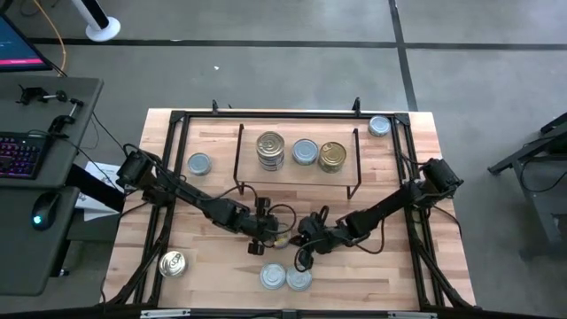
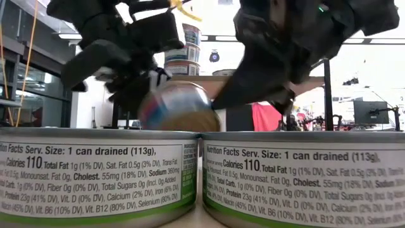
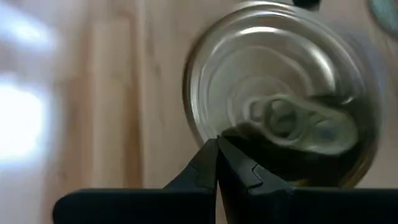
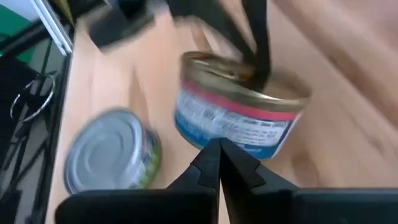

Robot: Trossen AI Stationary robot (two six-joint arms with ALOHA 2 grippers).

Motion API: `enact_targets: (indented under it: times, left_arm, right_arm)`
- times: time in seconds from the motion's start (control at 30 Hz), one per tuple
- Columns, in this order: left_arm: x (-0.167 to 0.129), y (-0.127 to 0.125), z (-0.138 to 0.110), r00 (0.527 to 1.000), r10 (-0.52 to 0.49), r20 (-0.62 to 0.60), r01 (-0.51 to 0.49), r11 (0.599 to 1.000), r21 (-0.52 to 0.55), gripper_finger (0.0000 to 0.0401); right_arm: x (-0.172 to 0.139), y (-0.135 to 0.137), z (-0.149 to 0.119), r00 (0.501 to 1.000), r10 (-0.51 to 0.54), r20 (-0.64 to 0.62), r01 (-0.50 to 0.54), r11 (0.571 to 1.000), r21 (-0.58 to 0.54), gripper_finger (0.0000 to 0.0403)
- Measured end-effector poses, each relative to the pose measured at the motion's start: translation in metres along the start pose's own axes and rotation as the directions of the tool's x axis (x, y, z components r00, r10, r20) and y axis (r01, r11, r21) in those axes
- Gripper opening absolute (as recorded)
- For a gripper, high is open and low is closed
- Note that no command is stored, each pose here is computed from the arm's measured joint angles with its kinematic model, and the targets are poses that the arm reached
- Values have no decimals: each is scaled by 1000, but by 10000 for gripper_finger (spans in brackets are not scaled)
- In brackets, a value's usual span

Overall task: Stack canned seafood by type on shelf
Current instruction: Stack the blue-pink tuna can on top of the blue-pink tuna can on the shelf

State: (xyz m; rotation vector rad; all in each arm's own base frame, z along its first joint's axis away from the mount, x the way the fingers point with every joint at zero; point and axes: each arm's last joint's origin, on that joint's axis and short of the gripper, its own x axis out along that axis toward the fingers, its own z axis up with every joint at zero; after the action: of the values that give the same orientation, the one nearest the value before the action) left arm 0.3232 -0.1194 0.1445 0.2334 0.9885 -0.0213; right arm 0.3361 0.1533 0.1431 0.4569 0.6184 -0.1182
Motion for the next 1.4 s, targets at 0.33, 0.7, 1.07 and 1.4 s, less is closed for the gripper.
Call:
enact_targets:
  times: [0.33, 0.7, 1.07, 1.4]
  left_arm:
    - [0, -8, -7, 999, -27, -41, 27, 1000, 6, 0]
    - [-67, 5, -28, 992, 87, -93, -102, 980, -169, 0]
    - [-138, -36, -69, 953, 69, 295, 123, 804, -582, 0]
    - [-197, -52, -60, 777, 28, 629, 432, 702, -566, 0]
  right_arm:
    - [1, 10, 21, 999, 8, 45, -4, 996, -89, 0]
    - [-23, 49, 87, 964, 244, -108, -264, 928, -263, 10]
    - [-14, 52, 134, 849, -14, -529, -360, 717, -597, 220]
    - [33, 65, 133, 850, -178, -495, -408, 372, -834, 337]
